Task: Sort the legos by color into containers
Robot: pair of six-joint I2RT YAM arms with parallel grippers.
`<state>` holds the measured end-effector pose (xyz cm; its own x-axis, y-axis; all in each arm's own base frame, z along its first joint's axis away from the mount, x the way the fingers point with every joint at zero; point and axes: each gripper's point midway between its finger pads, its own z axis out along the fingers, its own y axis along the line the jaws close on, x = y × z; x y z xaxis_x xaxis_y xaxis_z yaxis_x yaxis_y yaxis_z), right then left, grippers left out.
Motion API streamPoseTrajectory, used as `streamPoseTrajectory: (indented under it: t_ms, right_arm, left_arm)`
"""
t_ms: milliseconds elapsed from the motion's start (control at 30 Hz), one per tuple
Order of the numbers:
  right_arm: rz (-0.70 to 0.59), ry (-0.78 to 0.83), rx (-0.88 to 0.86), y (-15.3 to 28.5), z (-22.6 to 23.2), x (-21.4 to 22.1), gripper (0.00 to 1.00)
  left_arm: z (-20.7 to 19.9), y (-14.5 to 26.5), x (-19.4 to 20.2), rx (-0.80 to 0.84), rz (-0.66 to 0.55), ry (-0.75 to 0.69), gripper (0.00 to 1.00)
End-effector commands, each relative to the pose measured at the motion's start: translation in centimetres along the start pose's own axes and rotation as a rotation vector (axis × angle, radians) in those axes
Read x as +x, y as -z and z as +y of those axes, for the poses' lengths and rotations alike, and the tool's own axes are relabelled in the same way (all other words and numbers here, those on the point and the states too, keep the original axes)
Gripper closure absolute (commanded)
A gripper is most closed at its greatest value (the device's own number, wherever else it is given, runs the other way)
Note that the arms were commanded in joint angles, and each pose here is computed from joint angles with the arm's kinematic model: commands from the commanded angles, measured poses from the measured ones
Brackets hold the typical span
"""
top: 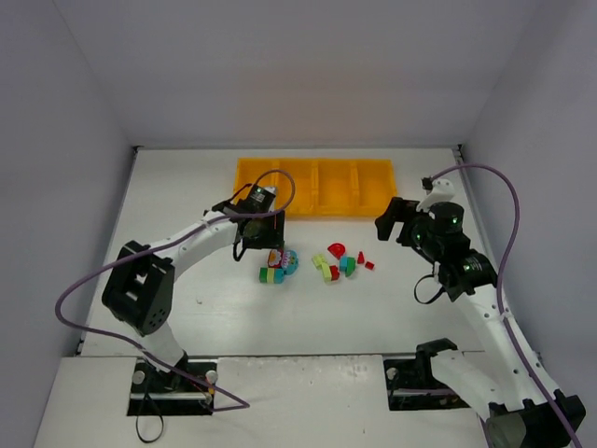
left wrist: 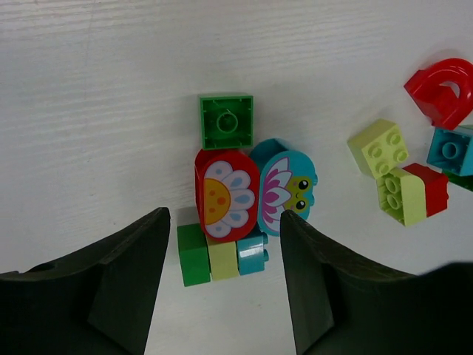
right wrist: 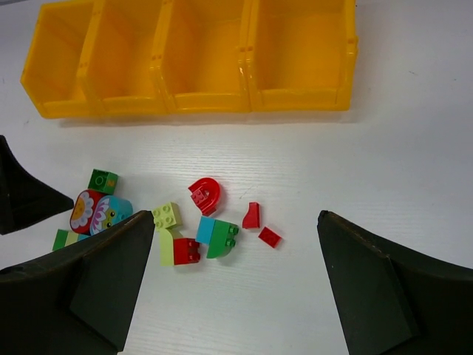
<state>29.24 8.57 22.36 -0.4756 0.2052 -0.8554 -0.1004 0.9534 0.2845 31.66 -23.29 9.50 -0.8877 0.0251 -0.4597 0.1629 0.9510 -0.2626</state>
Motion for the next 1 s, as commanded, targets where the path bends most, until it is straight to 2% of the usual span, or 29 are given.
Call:
streamPoseTrajectory:
  t_ms: [0, 333, 600, 833, 967]
  right_arm:
    - [-0.048, -0.022, -0.034, -0.1, 0.8, -1.1, 0.11]
    - [-0.039, -0.035, -0.023, -0.3, 0.6, -0.6, 0.11]
    - [-0.044, -0.043, -0.017, -0.1, 0.4, -0.4, 0.11]
    - [-0.051, -0.044, -0.017, 0.2, 0.3, -0.3, 0.11]
    - [-0.056, -0.044, -0.012, 0.3, 0.2, -0.2, 0.11]
  left_arm:
    - [-1.0, 0.9, -3.2, 0.001, -0.093, 0.04, 0.45]
    - [-1.7, -2.0, -4.8, -0.085, -0.103, 0.038, 0.45]
    - [-0.9, -4.1, -4.6, -0.203, -0.079, 0.035, 0.46]
    - [-0.5, -5.3, -4.7, -0.244, -0.071, 0.03, 0.58]
    - [-0.4, -6.0, -4.0, -0.251, -0.041, 0.025, 0.61]
